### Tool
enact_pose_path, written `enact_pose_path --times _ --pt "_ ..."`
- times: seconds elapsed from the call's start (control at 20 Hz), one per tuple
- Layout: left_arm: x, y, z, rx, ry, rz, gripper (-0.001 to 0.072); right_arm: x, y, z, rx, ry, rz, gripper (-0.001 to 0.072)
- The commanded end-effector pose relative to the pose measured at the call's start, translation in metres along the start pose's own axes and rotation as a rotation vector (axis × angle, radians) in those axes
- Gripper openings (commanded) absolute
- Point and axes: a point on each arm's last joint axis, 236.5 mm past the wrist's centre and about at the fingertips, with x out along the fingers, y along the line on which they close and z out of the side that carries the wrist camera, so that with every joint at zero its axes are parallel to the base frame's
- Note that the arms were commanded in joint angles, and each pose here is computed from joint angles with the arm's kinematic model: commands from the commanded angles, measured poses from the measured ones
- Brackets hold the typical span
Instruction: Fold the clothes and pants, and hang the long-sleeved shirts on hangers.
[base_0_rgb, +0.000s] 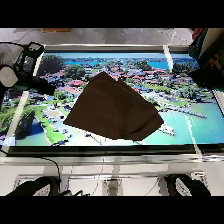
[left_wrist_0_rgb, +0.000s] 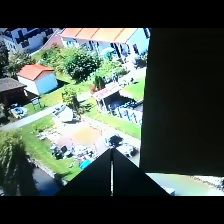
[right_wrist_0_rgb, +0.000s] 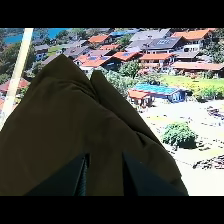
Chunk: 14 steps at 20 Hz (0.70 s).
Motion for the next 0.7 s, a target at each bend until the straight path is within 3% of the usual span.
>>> enact_pose_path --times 0.0,0.65 --pt "0.0008 0.0001 -0.0011 0.000 0.003 0.000 0.0011 0.0000 0.0001 -0.0007 0.000 0.002 0.000 0.0238" --pt "0.0040 0.0014 0.0054 0.000 -0.021 0.006 0.0011 -0.0001 0.0001 0.0000 0.000 -0.001 0.000 0.0238"
